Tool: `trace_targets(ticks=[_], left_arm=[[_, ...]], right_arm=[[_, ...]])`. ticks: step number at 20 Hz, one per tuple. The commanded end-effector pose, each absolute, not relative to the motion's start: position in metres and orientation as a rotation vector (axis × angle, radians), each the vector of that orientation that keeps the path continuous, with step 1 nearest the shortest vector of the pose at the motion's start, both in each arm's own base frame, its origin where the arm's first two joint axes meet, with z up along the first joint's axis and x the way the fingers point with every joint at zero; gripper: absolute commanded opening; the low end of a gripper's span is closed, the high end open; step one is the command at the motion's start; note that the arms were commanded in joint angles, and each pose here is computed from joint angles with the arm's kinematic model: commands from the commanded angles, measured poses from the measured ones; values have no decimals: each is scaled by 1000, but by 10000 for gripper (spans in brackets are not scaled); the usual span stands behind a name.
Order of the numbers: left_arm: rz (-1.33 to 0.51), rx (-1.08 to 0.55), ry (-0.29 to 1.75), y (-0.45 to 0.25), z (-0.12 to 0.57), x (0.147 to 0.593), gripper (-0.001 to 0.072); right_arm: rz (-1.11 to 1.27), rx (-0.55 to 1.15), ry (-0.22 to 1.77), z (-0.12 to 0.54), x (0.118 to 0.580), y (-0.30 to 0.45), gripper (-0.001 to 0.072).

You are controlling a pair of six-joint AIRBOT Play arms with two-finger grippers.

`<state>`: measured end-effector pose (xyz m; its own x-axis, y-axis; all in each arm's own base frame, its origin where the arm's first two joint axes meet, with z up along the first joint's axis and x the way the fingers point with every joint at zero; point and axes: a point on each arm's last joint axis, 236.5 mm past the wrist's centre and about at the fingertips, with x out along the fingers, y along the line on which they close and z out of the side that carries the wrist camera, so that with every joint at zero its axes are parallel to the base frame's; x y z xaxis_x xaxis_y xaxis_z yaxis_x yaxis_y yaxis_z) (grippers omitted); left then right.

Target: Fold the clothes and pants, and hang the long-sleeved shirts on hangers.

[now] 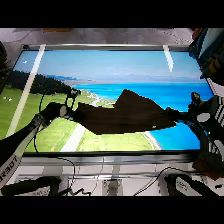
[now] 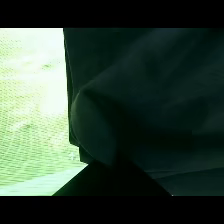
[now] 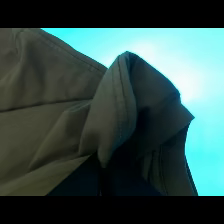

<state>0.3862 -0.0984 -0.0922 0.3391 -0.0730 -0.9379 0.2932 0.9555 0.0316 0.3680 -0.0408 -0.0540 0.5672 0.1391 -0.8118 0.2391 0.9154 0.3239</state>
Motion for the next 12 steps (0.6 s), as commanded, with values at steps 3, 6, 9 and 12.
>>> trace_targets(ticks=[3,6,9,12], left_arm=[[-269,403,1227,-77,-69,381,12],[-175,587,1056,-44,15,410,12],[-89,563,759,-31,135,428,12],[16,501,424,-6,267,408,12]], right_arm=[[47,382,1087,-35,351,-23,22],[110,314,1013,32,361,-19,22],[118,214,764,144,373,-21,22],[111,105,475,269,354,-15,22]])
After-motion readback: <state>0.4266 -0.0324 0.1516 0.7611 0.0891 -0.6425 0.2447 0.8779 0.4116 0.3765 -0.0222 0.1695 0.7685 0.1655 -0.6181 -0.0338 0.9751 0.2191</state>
